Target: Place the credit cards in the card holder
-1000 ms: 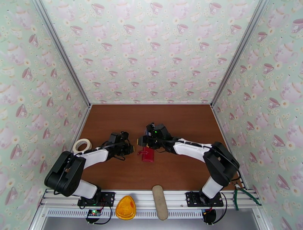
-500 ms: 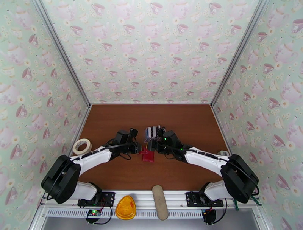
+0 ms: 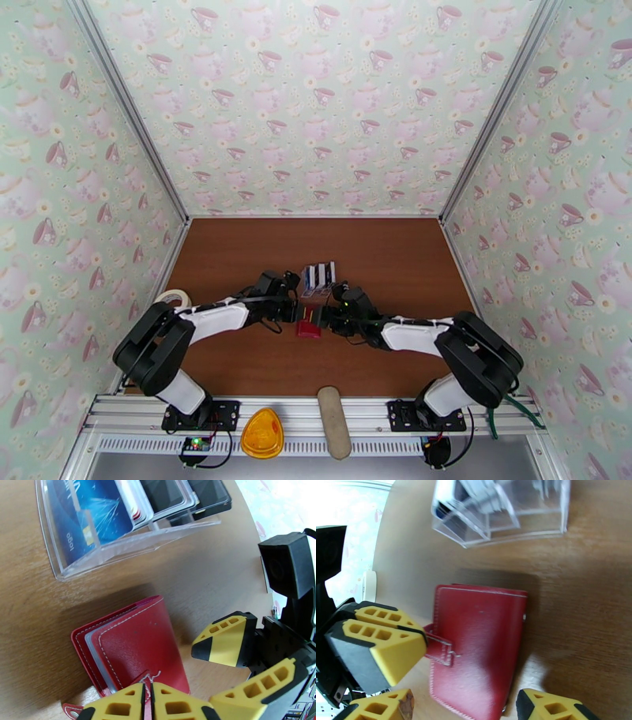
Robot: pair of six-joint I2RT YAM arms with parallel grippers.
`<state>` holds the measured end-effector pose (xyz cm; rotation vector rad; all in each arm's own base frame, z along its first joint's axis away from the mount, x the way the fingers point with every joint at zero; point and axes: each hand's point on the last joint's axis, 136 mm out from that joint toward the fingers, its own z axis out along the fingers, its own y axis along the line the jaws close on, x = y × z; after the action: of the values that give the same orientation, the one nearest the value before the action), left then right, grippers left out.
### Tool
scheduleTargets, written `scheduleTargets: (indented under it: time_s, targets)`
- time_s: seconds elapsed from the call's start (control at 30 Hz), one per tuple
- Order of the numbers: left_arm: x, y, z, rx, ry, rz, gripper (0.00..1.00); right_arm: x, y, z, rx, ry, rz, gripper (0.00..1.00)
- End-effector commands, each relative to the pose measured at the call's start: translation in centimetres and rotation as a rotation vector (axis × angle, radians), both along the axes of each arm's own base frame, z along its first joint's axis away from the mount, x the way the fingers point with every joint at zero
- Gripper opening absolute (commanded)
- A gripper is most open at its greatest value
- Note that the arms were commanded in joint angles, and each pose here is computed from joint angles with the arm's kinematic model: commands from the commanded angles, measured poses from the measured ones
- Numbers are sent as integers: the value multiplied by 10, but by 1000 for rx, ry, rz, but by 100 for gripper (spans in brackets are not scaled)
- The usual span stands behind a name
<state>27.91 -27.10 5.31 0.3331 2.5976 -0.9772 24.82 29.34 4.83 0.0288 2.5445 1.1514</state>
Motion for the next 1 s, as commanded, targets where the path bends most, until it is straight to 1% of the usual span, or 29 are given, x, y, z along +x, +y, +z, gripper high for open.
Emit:
scheduleTargets:
  time_s: [0.0, 0.23, 0.47, 0.57, 0.7, 0.97]
  targets:
    - [0, -1, -7, 24, 10, -20, 14, 2, 4, -3, 40, 8, -2, 72]
    - [-4, 16, -29, 123, 48, 12, 13, 2, 8, -17, 39, 38, 11, 72]
    - [-8, 24, -46, 177, 85, 20, 13, 3, 14, -22, 58, 57, 25, 71]
    - [-10, 29, -50, 193, 94, 27, 13, 2, 19, -21, 85, 61, 41, 68]
    - [-14, 38, -58, 223, 109, 42, 13, 1, 26, -15, 136, 57, 63, 61]
    - [-18, 48, -68, 247, 139, 64, 12, 0, 35, -5, 231, 50, 79, 51]
